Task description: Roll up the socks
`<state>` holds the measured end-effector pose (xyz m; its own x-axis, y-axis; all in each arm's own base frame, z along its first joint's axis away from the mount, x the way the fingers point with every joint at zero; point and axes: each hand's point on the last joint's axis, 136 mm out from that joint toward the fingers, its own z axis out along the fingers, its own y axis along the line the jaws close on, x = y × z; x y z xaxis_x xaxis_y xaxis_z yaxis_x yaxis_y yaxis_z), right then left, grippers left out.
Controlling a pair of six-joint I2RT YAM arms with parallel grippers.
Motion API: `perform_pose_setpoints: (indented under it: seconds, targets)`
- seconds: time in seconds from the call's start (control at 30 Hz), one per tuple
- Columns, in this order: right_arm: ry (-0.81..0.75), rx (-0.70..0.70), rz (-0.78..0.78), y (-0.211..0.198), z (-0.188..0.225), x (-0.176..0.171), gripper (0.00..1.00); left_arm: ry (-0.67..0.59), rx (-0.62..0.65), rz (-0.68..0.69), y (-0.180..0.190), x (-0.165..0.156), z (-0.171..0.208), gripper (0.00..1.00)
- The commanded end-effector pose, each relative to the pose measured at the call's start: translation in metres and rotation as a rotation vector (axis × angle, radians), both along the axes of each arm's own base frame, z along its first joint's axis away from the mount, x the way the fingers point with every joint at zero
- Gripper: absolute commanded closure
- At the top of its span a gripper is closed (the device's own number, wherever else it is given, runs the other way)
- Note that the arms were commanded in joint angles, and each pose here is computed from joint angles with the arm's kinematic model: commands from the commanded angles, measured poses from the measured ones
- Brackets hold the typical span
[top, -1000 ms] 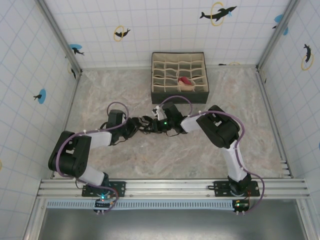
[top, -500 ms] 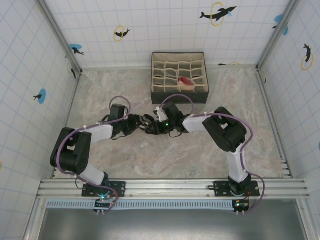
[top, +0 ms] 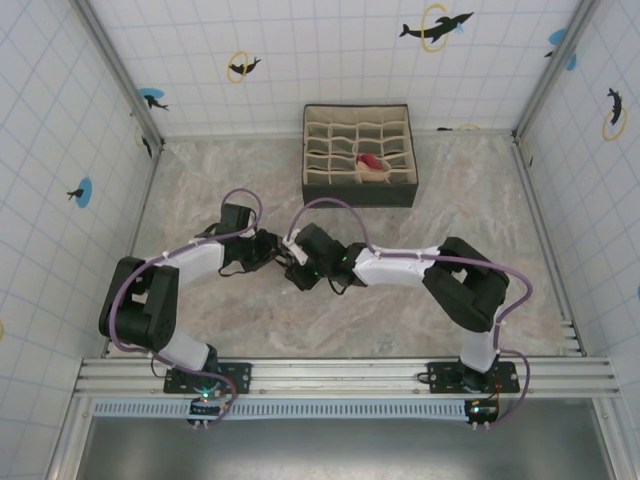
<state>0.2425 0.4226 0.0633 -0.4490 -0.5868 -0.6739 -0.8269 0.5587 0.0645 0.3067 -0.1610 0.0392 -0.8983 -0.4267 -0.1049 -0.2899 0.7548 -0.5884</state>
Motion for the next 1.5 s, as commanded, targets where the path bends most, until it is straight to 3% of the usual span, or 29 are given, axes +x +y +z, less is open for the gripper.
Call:
perform_pose_setpoints:
  seconds: [0.0, 0.13, 0.27, 0.8, 1.0, 1.13, 1.23, 1.47]
  targets:
    - [-0.322, -0.119, 0.000, 0.000, 0.026, 0.010, 0.35, 0.110, 0.058, -0.020, 0.011, -0.026, -0.011, 1.00]
    - [-0.551, -0.185, 0.015, 0.015, 0.033, 0.002, 0.28, 0.123, 0.044, -0.029, 0.009, -0.030, -0.007, 1.00]
    - [-0.631, -0.258, 0.046, 0.029, 0.020, -0.001, 0.28, 0.149, 0.028, -0.038, 0.007, -0.035, -0.009, 1.00]
    - [-0.652, -0.336, 0.028, 0.029, -0.024, 0.022, 0.30, 0.181, 0.029, -0.061, 0.009, -0.051, -0.012, 1.00]
    - [-0.564, -0.347, 0.023, 0.017, -0.046, 0.025, 0.47, 0.183, 0.029, -0.065, 0.009, -0.053, -0.011, 1.00]
    - [-0.482, -0.358, 0.044, 0.009, -0.062, 0.018, 0.77, 0.189, 0.017, -0.060, 0.009, -0.052, -0.011, 1.00]
    - [-0.446, -0.373, 0.050, -0.001, -0.072, 0.012, 0.90, 0.181, 0.013, -0.042, 0.012, -0.048, -0.008, 0.92]
    - [-0.333, -0.371, 0.041, -0.020, -0.089, 0.006, 0.99, 0.150, 0.003, -0.005, 0.022, -0.037, 0.004, 0.61]
